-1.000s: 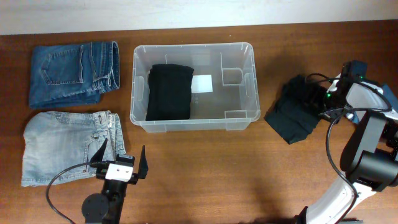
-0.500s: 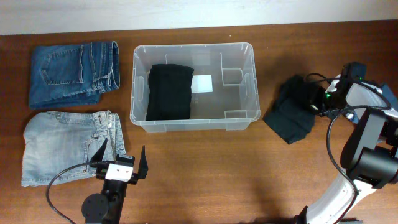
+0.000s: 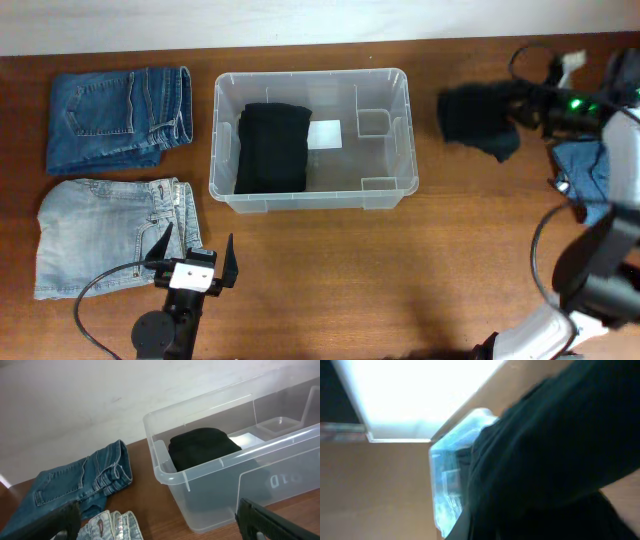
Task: Pack container
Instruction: 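Carry the second black garment into the bin beside the first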
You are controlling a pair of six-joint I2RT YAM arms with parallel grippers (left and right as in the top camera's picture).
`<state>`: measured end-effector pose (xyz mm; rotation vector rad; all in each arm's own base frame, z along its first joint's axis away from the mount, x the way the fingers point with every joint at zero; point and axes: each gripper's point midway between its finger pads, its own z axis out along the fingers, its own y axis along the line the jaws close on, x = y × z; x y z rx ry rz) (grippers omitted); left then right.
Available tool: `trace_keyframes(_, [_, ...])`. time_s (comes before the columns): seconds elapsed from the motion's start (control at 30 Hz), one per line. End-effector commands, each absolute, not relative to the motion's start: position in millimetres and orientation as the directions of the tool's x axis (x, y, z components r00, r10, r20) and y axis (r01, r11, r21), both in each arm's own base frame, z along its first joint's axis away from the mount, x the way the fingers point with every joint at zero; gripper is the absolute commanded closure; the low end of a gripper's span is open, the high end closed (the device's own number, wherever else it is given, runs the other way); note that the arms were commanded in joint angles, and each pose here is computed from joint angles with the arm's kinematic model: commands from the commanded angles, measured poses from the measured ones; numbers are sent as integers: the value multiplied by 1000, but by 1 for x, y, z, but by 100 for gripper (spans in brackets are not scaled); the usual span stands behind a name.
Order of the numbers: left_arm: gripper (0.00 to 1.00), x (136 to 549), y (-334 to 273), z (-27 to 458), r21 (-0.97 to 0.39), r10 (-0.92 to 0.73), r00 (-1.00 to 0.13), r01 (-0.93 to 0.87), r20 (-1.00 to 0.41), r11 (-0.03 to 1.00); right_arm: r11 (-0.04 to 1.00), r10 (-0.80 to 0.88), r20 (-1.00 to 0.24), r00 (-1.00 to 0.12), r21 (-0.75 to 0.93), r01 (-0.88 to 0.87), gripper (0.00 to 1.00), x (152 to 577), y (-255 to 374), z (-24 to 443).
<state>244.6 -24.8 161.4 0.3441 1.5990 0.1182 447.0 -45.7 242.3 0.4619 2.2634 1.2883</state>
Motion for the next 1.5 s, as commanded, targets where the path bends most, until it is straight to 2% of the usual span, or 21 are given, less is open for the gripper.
trace_keyframes(0.0, [1,245,-23,160,293,299,-25,138,-954,946,511,417,-446,-792,835,-202,96,422,-2,338])
trace_keyframes(0.1, [1,245,-23,160,293,299,-25,138,-954,946,535,337,-527,-781,789,-302,96,401,42,371])
trace_keyframes(0.23, [1,245,-23,160,293,299,-25,138,-954,946,560,200,-553,-809,742,-369,96,384,112,372])
trace_keyframes(0.43, [1,245,-23,160,293,299,-25,138,-954,946,634,53,-482,-875,693,-343,96,389,193,318])
trace_keyframes(0.53, [1,245,-23,160,293,299,-25,138,-954,946,609,18,-425,-905,722,-327,96,400,231,290])
trace_keyframes(0.7, [1,245,-23,160,293,299,-25,138,-954,946,624,-2,-325,-946,739,-255,96,425,259,226])
trace_keyframes(0.97, [1,245,-23,160,293,299,-25,138,-954,946,679,17,-181,-983,724,-122,96,447,260,139])
trace_keyframes(1.07, [1,245,-23,160,293,299,-25,138,-954,946,706,25,-165,-986,701,-99,96,451,257,122])
trace_keyframes(1.13, [1,245,-23,160,292,299,-25,138,-954,946,766,49,-173,-984,638,-74,95,456,246,108])
trace_keyframes(1.17, [1,245,-23,160,293,299,-25,138,-954,946,781,55,-177,-983,620,-68,92,458,242,106])
trace_keyframes(1.2, [1,245,-23,160,292,299,-25,138,-954,946,826,73,-192,-979,561,-48,74,461,231,98])
trace_keyframes(1.27, [1,245,-23,160,293,299,-25,138,-954,946,873,90,-213,-973,488,-26,57,466,217,91])
trace_keyframes(1.4, [1,245,-23,160,293,299,-25,138,-954,946,915,81,-244,-966,403,-25,42,470,199,84])
trace_keyframes(1.47, [1,245,-23,160,292,299,-25,138,-954,946,918,43,-274,-961,389,-70,38,473,199,88])
